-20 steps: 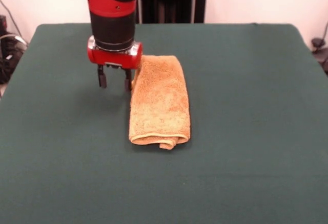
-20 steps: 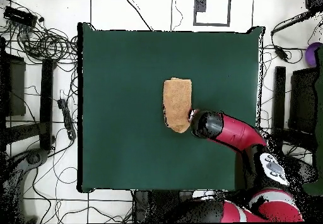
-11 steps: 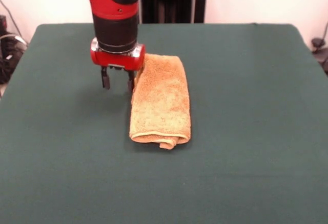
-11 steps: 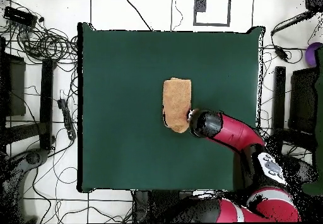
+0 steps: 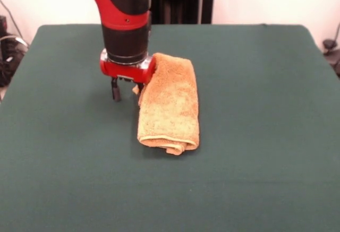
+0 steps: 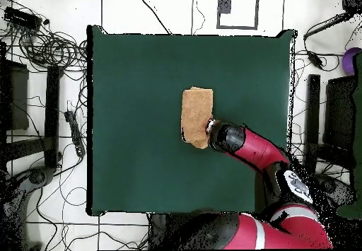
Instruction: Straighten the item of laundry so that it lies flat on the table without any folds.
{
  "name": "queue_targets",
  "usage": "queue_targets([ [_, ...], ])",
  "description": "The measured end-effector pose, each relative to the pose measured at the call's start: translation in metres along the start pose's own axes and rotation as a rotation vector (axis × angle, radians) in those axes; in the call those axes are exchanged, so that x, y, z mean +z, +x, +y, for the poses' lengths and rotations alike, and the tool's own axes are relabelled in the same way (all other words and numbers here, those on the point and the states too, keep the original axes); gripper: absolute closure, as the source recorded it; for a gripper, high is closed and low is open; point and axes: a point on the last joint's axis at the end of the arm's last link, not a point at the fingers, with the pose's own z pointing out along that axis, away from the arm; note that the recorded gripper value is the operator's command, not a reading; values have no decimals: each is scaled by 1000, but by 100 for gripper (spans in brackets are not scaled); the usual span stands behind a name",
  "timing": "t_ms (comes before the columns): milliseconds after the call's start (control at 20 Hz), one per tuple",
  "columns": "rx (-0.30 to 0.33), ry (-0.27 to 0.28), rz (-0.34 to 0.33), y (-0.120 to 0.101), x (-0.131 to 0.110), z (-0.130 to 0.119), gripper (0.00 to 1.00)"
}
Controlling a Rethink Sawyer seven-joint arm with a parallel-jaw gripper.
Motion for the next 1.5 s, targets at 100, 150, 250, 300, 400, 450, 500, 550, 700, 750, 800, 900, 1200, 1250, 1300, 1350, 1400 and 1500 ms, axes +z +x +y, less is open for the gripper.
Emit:
queue_targets([
  [100,66,-10,10,4,-1,15,0],
  [150,86,-14,14,5,-1,20,0],
  [250,135,-24,25,9,-2,33,0],
  [300,161,-29,32,11,-2,40,0],
  [400,201,-35,41,16,-3,52,0],
  [450,224,-38,46,18,-3,59,0],
  [500,268,-42,57,24,-4,74,0],
  [550,286,-42,60,27,-5,81,0],
  [700,352,-44,69,38,-9,113,0],
  [750,370,-44,71,41,-10,122,0],
  [800,381,-43,72,44,-11,129,0],
  [900,404,-39,71,50,-13,145,0],
  [1200,401,-4,55,65,-17,167,0],
  [1250,395,3,55,65,-19,169,0],
  [1300,393,4,56,65,-20,169,0],
  [1350,390,6,57,65,-20,170,0],
  [1400,384,12,62,64,-23,171,0],
  [1500,380,13,66,61,-25,172,0],
])
